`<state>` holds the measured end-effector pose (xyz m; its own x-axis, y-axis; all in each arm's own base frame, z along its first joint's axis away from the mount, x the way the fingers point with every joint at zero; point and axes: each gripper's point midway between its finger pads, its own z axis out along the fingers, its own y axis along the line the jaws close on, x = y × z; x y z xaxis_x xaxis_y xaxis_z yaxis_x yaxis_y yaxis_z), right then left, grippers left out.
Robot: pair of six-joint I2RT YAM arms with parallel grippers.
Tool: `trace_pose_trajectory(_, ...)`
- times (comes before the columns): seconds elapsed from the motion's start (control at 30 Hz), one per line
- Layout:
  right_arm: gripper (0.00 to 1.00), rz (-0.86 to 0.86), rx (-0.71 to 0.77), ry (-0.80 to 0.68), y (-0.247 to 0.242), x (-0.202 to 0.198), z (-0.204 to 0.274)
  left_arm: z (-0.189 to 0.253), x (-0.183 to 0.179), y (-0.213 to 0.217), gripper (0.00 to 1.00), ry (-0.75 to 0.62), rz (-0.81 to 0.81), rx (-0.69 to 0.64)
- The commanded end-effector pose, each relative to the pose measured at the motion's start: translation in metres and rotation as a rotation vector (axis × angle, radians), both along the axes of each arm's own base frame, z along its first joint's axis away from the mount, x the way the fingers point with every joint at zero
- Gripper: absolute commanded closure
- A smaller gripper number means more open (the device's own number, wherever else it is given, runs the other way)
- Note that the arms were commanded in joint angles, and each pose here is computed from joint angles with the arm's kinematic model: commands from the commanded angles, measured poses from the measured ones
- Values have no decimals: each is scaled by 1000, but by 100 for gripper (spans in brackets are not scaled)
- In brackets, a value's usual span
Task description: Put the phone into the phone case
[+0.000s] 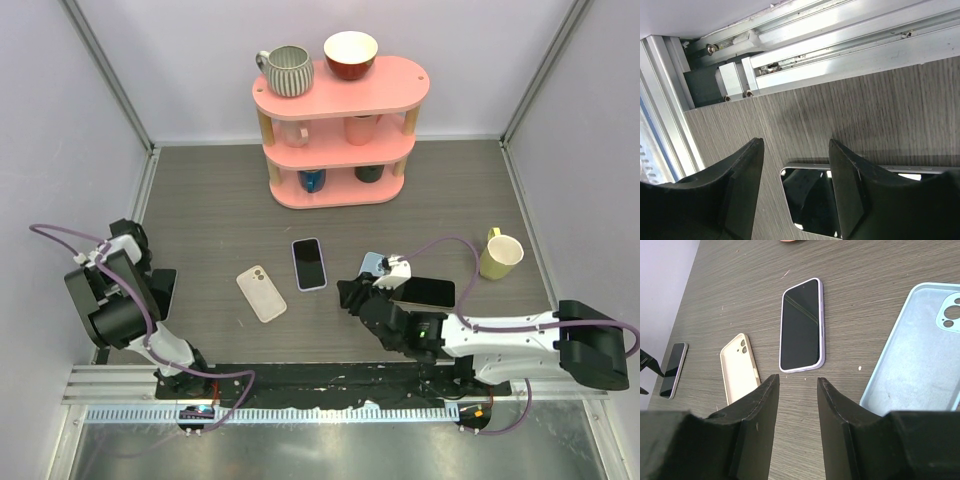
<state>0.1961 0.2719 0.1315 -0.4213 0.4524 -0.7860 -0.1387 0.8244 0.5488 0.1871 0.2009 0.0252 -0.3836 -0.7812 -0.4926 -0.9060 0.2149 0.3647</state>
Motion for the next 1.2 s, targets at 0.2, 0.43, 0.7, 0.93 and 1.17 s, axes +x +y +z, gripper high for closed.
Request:
trace_pose_trajectory(0.2,58,-71,80,-38,-10,7,15,-19,16,-59,36,-163,-37,-241)
trace_pose_trajectory(0.43,57,-47,63,-19,0,6,10,-16,31,-103,30,-248,-123,-304)
trace_pose_trajectory(0.7,57,-62,56,-28,-5,8,9,33,43,-103,11,-347,-339,-255)
trace_pose_trajectory(0.93,57,-54,43,-31,-3,8,7,74,98,-151,6,-602,-955,-261)
trace_pose_trajectory(1.17,57,-78,40,-40,-14,8,6,79,103,-157,4,-538,-1162,-196)
